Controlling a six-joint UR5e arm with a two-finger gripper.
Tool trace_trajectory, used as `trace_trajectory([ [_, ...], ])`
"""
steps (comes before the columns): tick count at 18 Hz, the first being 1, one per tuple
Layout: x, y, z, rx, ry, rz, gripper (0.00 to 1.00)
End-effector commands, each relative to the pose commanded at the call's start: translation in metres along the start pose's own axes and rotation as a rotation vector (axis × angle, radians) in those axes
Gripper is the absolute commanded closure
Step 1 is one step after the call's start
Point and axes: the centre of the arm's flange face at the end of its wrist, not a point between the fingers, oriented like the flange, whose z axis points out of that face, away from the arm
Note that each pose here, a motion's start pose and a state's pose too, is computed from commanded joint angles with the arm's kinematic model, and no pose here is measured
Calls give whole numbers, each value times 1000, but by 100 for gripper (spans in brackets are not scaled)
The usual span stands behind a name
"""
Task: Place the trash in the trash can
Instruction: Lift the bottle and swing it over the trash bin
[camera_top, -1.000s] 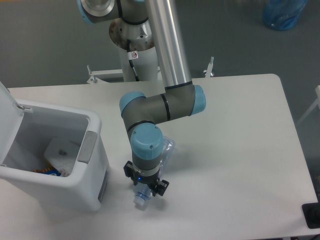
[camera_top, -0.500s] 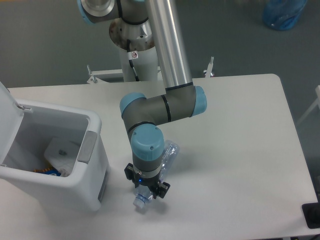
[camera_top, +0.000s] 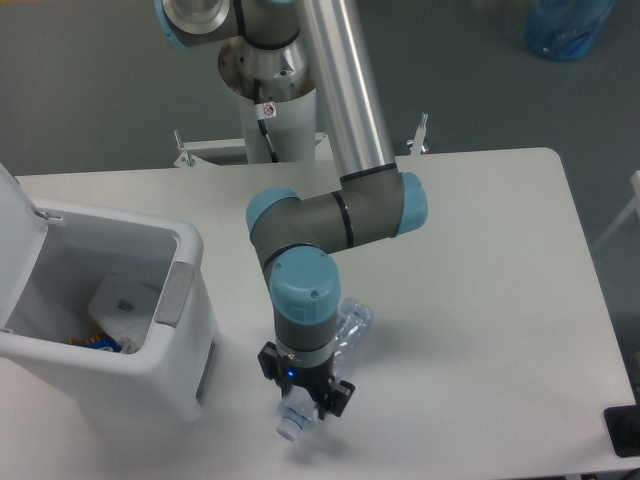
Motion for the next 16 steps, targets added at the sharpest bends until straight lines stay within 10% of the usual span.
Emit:
trace_trajectory([
  [16, -46, -55, -141, 376, 13, -195, 35],
])
